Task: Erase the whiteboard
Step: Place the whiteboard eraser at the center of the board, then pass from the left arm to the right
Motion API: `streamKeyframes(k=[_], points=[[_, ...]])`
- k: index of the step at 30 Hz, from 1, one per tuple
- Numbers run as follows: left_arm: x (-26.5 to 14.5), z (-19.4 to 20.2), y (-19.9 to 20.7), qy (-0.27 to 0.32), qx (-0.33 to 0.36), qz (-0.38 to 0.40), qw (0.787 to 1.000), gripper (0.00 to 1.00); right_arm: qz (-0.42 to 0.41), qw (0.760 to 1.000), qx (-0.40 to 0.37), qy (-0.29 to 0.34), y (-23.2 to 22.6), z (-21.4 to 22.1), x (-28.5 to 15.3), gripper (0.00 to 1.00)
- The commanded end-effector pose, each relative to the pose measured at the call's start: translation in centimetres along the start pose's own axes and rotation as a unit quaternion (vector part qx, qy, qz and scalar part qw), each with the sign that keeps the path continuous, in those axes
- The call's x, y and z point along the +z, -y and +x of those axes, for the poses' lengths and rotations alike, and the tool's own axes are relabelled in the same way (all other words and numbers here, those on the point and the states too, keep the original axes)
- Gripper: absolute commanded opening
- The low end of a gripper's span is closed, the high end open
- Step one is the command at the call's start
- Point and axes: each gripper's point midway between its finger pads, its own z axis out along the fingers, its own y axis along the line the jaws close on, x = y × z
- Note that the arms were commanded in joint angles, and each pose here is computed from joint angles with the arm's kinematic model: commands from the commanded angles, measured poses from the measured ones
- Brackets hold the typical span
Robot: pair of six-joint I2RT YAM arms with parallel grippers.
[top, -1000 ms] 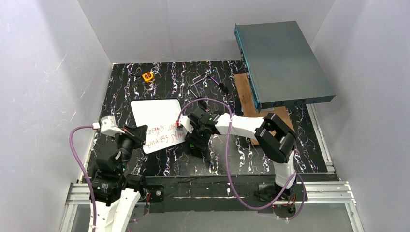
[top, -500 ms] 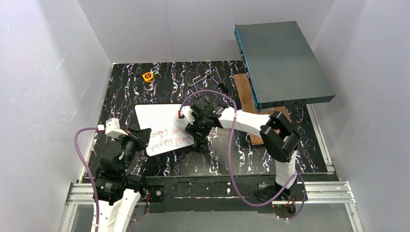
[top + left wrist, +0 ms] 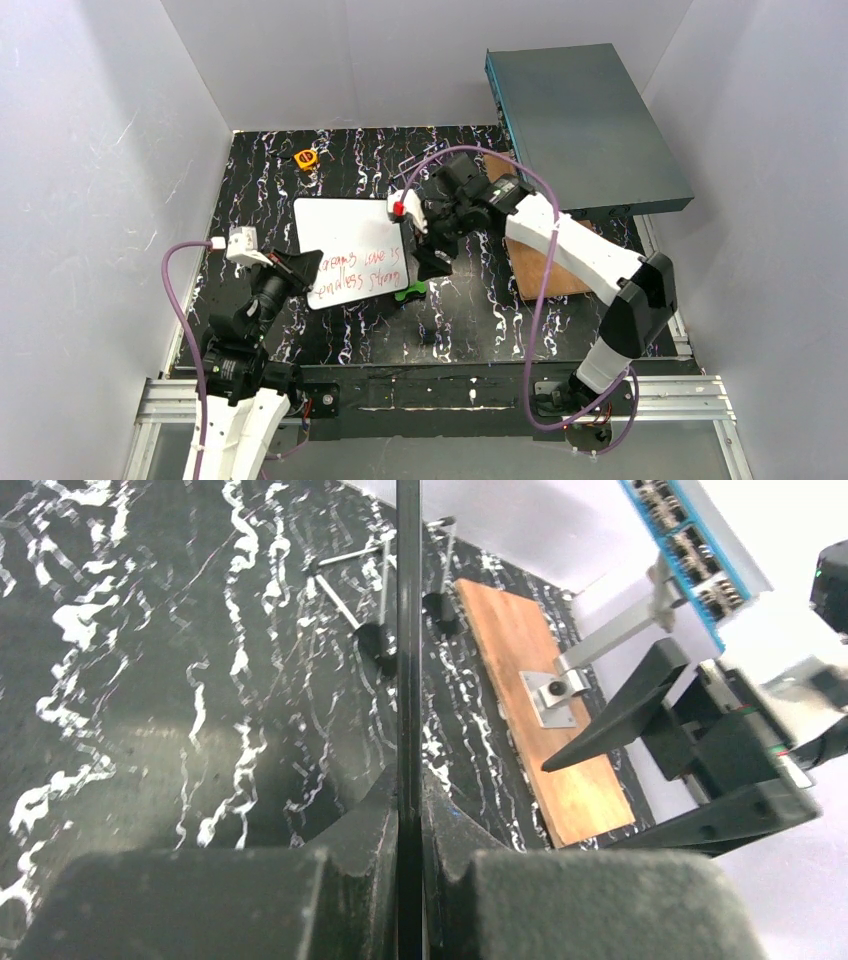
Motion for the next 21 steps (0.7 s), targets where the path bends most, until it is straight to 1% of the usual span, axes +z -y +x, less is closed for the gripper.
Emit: streamKeyframes(k=[1, 2, 6, 8, 10, 12, 16, 21], points=[[-0.8, -6.8, 7.3, 0.097, 0.035, 0.140, 0.985, 0.00, -0.053, 0.996, -0.067, 0.038, -3.4, -2.9, -5.1, 0.75], [-0.8, -7.3, 8.1, 0.103, 0.039, 0.154, 0.982, 0.00, -0.050, 0.995, -0.073, 0.044, -3.5, -3.4, -5.9, 0.75], [-0.8, -7.3, 9.7, 0.090, 0.056, 0.192, 0.976, 0.00, -0.040, 0.993, -0.094, 0.061, -4.4, -4.7, -8.6, 0.76], [-0.9, -6.7, 10.4, 0.072, 0.067, 0.215, 0.972, 0.00, -0.046, 0.991, -0.102, 0.070, -5.1, -5.0, -9.7, 0.76], [-1.1, -5.9, 11.2, 0.051, 0.078, 0.244, 0.965, 0.00, -0.071, 0.988, -0.106, 0.087, -6.5, -5.4, -11.1, 0.77], [-1.4, -4.9, 12.2, 0.027, 0.085, 0.283, 0.955, 0.00, -0.084, 0.987, -0.104, 0.094, -7.6, -5.6, -12.1, 0.77], [-1.8, -4.4, 13.7, 0.012, 0.090, 0.338, 0.937, 0.00, -0.056, 0.987, -0.110, 0.098, -8.0, -5.5, -13.3, 0.79], [-1.8, -3.4, 14.5, -0.013, 0.100, 0.378, 0.920, 0.00, -0.030, 0.990, -0.079, 0.110, -7.3, -5.0, -14.7, 0.80]])
